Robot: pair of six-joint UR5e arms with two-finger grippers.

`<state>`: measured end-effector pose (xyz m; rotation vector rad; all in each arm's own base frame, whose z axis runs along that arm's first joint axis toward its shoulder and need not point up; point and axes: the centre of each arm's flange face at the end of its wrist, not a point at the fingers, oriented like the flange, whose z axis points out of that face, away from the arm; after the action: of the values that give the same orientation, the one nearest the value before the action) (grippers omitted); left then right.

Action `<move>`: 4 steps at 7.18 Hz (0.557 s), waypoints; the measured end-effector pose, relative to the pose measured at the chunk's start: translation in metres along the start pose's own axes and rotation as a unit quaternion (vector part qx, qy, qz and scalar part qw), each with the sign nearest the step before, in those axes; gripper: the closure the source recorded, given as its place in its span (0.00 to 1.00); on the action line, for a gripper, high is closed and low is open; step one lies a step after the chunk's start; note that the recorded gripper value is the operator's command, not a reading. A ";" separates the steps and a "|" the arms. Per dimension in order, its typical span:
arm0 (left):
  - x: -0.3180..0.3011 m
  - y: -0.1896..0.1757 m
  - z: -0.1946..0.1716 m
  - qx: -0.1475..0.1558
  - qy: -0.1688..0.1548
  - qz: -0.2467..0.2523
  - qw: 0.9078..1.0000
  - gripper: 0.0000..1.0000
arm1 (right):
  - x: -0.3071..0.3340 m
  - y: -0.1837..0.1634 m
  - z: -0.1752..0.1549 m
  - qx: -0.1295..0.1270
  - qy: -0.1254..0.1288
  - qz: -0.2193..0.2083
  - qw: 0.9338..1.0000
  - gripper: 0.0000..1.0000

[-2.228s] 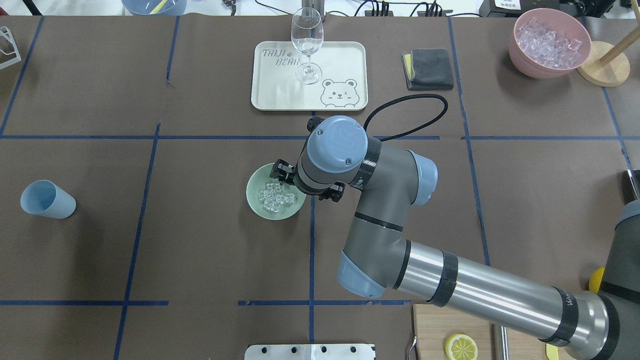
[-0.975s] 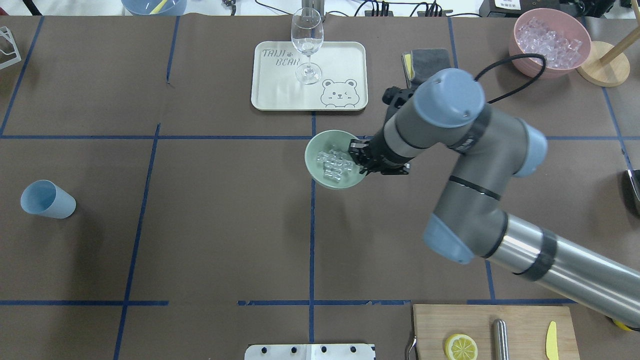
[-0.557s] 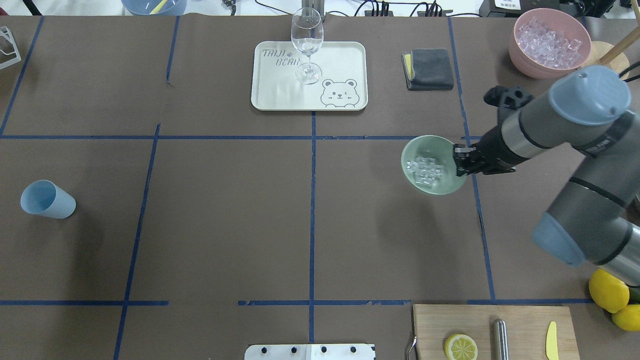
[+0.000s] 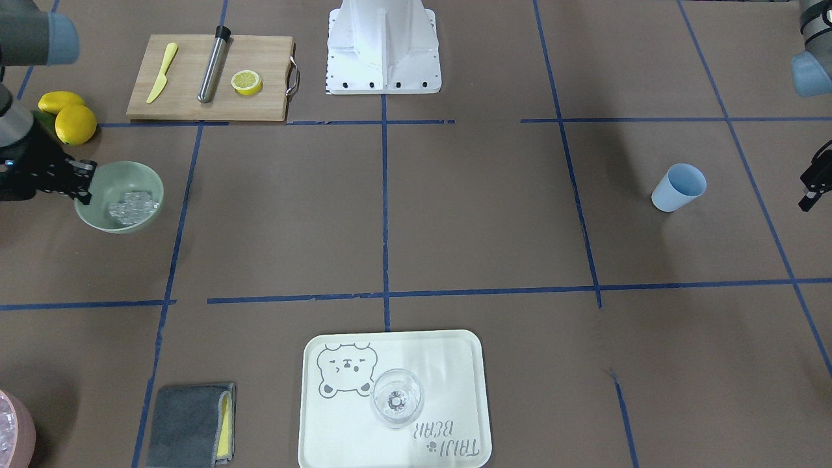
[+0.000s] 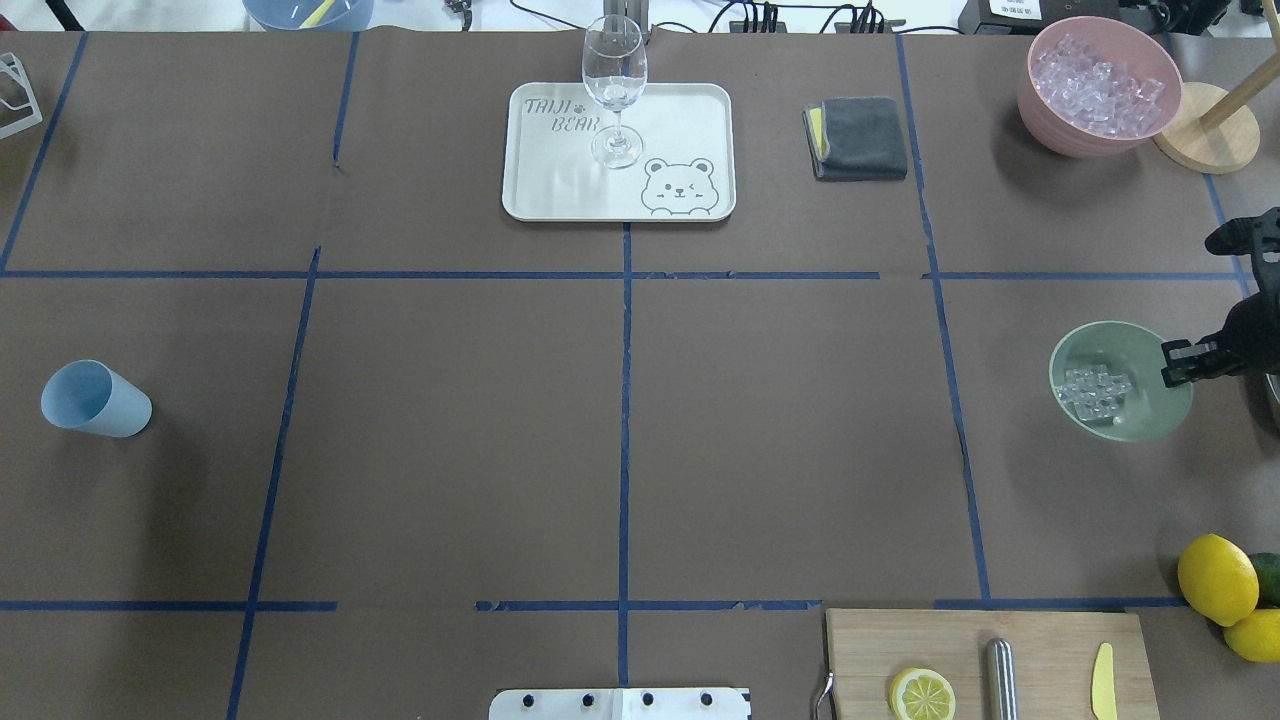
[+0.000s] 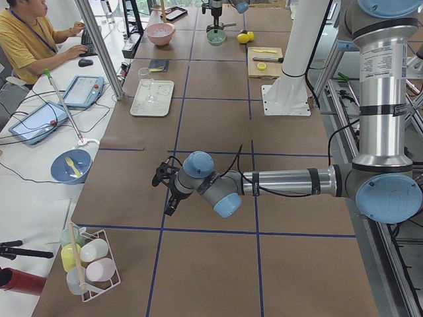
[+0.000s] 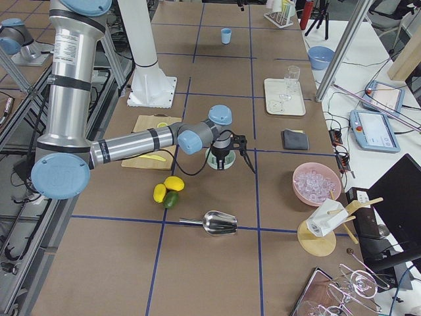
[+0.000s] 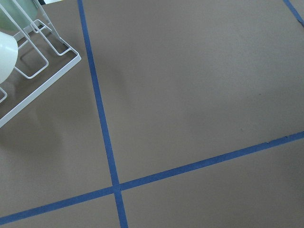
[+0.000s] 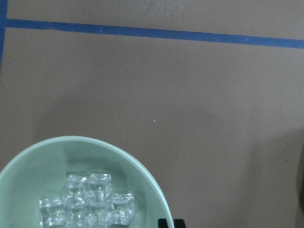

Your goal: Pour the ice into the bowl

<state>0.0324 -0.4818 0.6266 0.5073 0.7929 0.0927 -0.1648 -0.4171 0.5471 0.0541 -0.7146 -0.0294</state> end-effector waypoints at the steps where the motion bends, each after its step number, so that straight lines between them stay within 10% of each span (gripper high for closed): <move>1: 0.000 0.000 -0.001 0.001 0.000 0.000 1.000 0.00 | 0.005 -0.003 0.006 -0.006 0.000 0.004 1.000 1.00; 4: 0.001 -0.001 -0.003 0.006 -0.006 0.002 1.000 0.00 | -0.012 -0.018 0.011 -0.029 -0.039 0.018 0.999 1.00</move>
<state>0.0306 -0.4814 0.6240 0.5196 0.7811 0.0883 -0.1811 -0.4352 0.5468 -0.0161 -0.7912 -0.0180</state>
